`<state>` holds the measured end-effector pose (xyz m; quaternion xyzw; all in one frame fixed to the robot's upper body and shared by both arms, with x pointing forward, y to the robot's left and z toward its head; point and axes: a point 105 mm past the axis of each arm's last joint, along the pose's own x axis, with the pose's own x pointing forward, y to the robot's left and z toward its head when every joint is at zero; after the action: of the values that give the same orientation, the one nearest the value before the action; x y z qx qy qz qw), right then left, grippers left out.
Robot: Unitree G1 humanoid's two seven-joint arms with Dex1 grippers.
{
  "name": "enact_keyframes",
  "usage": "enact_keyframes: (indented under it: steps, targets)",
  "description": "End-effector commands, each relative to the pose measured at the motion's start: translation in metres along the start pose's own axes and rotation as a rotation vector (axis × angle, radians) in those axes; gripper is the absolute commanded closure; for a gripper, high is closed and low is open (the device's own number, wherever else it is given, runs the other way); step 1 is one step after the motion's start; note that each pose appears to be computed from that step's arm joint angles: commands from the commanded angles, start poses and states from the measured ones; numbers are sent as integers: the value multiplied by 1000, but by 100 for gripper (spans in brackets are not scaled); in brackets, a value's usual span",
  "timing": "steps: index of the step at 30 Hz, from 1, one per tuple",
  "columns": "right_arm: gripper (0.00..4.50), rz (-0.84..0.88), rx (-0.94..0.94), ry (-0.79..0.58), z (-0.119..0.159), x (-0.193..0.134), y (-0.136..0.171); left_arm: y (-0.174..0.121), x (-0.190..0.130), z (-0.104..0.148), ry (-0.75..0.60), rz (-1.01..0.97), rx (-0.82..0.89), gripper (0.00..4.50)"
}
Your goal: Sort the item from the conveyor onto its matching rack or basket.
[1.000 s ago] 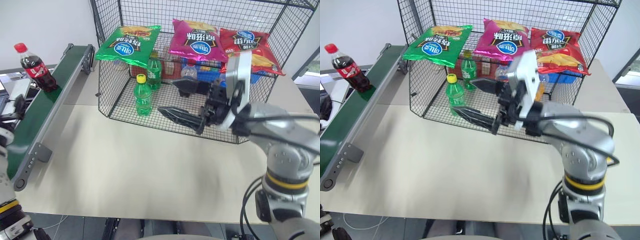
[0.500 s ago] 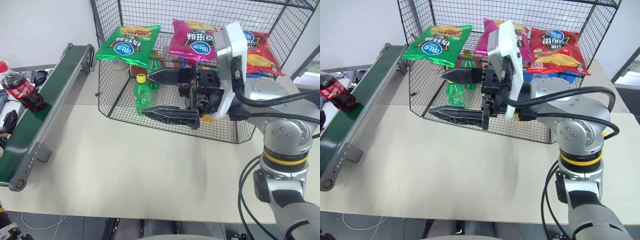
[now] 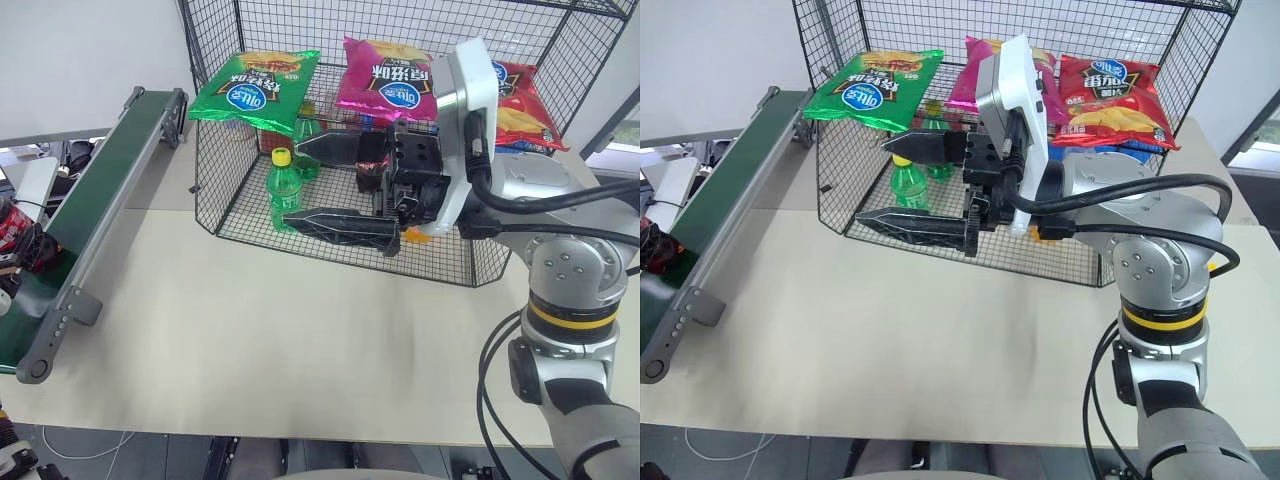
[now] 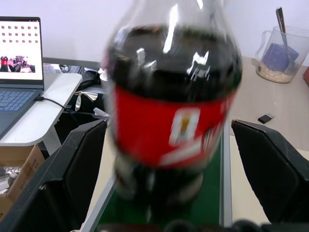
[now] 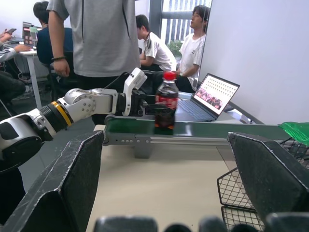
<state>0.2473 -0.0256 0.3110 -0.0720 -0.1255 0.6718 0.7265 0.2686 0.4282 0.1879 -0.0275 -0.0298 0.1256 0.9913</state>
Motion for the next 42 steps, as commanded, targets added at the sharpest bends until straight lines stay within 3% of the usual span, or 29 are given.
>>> enact_keyframes:
  steps: [1, 5, 6, 11, 15, 22, 27, 33, 38, 42]
  targets:
    - [0, 7, -59, -26, 14, 0, 3, 9, -2, 20, -62, 39, 43, 9]
    - [0, 5, -62, -25, 14, 0, 3, 16, -4, 22, -88, 59, 4, 130]
    - [0, 5, -63, -25, 14, 0, 3, 17, -4, 22, -88, 61, 3, 144]
    - [0, 1, -64, -26, 14, -1, 2, 17, -5, 23, -91, 52, 7, 144]
    - [0, -8, -72, -30, 14, -2, 0, 0, -1, 26, -76, -27, 20, 144]
    - [0, -146, -97, 17, 0, -26, -9, -105, -1, 32, 6, -500, 30, 144]
    - [0, -369, -74, 33, -10, -50, -8, -193, -18, 29, 109, -904, 59, 144]
    - [0, -562, -54, 112, -33, -71, 12, -248, -35, 22, 201, -1245, 108, 144]
    - [0, -708, -38, 228, -62, -91, 34, -299, -33, 13, 139, -1440, 137, 144]
    - [0, -848, -8, 267, -79, -102, 39, -352, -9, 1, 0, -1447, 128, 144]
